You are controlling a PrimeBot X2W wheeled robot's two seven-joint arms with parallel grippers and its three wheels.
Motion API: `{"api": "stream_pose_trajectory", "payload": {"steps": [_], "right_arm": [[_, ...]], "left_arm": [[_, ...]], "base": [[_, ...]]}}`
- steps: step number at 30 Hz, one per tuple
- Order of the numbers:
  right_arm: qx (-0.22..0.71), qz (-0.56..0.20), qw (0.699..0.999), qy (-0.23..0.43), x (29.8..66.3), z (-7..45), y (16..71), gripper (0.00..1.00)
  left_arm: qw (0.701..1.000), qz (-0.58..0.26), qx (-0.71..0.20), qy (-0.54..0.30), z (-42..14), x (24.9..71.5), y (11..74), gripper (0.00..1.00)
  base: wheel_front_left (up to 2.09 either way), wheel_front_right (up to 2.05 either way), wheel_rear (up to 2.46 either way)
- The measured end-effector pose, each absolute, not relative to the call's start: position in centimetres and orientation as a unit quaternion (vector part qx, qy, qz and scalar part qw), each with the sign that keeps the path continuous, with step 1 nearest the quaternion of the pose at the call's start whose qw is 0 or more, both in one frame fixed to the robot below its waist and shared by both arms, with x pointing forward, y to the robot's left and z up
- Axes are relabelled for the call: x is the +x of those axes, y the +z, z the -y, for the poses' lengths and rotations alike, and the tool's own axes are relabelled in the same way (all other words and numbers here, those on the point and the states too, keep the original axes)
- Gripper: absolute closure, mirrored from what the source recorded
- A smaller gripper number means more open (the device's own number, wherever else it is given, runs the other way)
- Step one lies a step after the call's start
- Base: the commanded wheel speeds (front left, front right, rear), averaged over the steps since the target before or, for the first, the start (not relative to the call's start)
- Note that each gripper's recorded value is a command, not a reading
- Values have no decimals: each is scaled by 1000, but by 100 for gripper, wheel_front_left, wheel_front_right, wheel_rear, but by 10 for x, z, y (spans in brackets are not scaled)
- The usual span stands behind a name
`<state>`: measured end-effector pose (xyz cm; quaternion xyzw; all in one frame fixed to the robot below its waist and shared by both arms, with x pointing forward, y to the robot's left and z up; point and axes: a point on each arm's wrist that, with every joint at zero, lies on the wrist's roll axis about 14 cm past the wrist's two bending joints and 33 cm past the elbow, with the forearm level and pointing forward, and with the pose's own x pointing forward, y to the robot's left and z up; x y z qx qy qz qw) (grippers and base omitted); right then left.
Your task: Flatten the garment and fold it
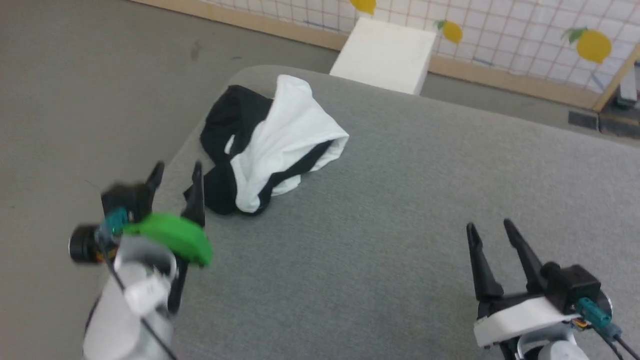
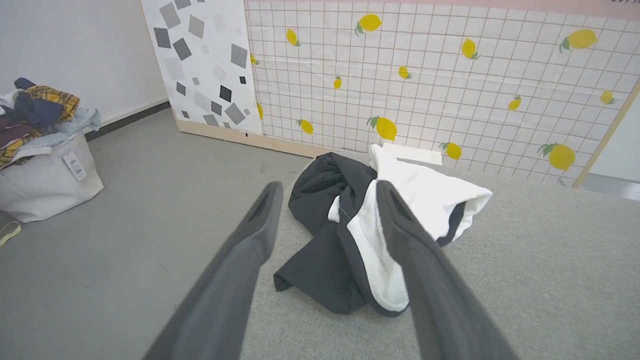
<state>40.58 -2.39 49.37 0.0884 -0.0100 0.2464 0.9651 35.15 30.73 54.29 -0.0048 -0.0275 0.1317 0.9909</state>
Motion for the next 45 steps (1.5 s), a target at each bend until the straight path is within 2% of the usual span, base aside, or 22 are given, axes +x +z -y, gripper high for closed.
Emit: {"api": "stream_pose_trajectory", "payload": {"steps": [7, 13, 17, 20, 24, 25, 26, 28, 33, 39, 42, 45], "right_arm": [[77, 15, 973, 216, 423, 46, 495, 0], [71, -17, 983, 171, 431, 77, 470, 0], [70, -37, 986, 146, 434, 95, 453, 0], [68, -54, 988, 129, 433, 107, 440, 0], [67, -71, 989, 112, 432, 119, 427, 0], [68, -74, 989, 110, 432, 119, 424, 0], [68, -77, 989, 110, 432, 120, 422, 0], [73, -78, 988, 113, 433, 117, 421, 0], [86, -71, 987, 118, 434, 111, 425, 0], [100, -58, 985, 129, 427, 102, 436, 0], [109, -47, 984, 130, 422, 101, 446, 0], [115, -33, 985, 123, 416, 105, 457, 0]], "left_arm": [[988, -116, -57, 85, -302, 430, 517, 0], [957, -272, -80, 63, -291, 473, 472, 0], [924, -369, -72, 71, -289, 479, 433, 0], [886, -454, -72, 66, -279, 468, 392, 0], [871, -484, -66, 55, -270, 471, 371, 0], [871, -485, -65, 54, -269, 472, 368, 44], [875, -477, -61, 53, -269, 476, 368, 100], [884, -460, -63, 54, -269, 481, 369, 100], [932, -350, -81, 53, -270, 502, 403, 100], [988, -139, -64, 1, -252, 549, 531, 100], [996, -42, -60, -46, -224, 558, 605, 100], [992, 25, -52, -112, -180, 553, 662, 100]], "base": [[0, 0, 0], [0, 0, 0], [0, 0, 0], [0, 0, 0], [0, 0, 0], [0, 0, 0], [0, 0, 0], [0, 0, 0], [0, 0, 0], [0, 0, 0], [0, 0, 0], [0, 0, 0]]}}
